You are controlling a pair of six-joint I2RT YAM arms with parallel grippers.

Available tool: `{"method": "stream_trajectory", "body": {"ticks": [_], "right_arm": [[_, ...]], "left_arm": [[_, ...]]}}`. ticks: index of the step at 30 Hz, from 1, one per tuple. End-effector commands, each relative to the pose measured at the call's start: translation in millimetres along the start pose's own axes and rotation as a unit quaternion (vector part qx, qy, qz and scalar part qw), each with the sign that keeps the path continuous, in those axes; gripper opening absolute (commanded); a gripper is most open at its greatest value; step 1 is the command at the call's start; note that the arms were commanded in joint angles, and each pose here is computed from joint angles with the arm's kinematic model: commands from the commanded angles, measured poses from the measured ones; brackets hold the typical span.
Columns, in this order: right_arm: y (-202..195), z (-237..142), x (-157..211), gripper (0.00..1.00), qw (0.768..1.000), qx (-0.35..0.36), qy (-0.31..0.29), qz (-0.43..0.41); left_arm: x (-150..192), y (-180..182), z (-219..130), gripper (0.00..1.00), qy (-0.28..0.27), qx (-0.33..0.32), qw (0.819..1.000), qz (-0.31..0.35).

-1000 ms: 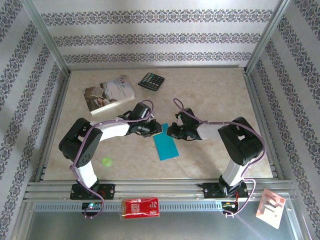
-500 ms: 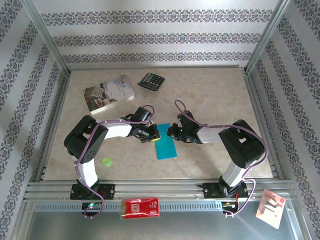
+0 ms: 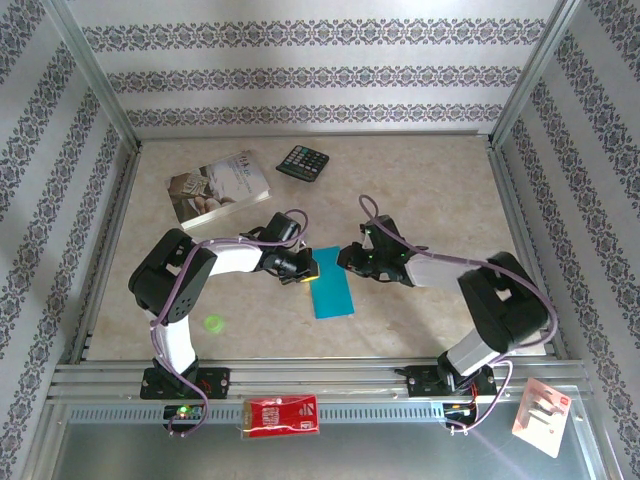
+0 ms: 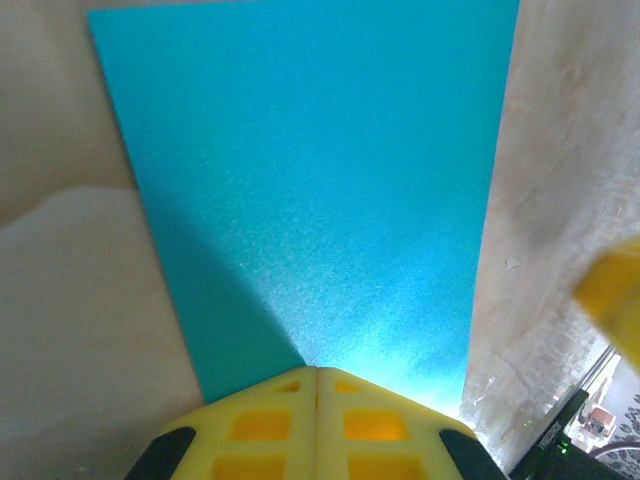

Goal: Fold a paper plane with a square sheet of paper (pick it up from the middle)
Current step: Fold the triangle a second time at the center of the table.

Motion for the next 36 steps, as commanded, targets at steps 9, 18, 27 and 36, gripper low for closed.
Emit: {"method": "stream_trajectory", "body": {"ticks": [9, 18, 27, 36], "right_arm": [[-10.3, -36.3, 62.3, 0.30, 0.994, 0.041, 0.105, -0.013], [-11.0, -26.9, 73.0, 0.31, 0.994, 0.050, 0.100, -0.010], [-5.3, -8.2, 65.8, 0.31, 0.995, 0.039, 0.096, -0.013], [-9.4, 5.1, 67.1, 0.31, 0.993, 0.043, 0.105, -0.012]], "left_arm": [[-17.5, 31.5, 4.6, 0.00, 0.008, -0.050, 0.999, -0.012], [-23.1, 33.7, 3.4, 0.00, 0.018, -0.050, 0.999, -0.006], [-20.5, 37.8, 5.9, 0.00, 0.025, -0.052, 0.998, -0.009], [-19.9, 36.7, 5.1, 0.00, 0.025, -0.051, 0.998, -0.008]]}}
Point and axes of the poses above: each hand's point on the last joint's axis, 136 mm out from that joint toward the fingers, its own z axis out along the fingers, its own y axis along the line the jaws close on, x = y × z, the point moved 7 cm from there along -z, back along the fingers
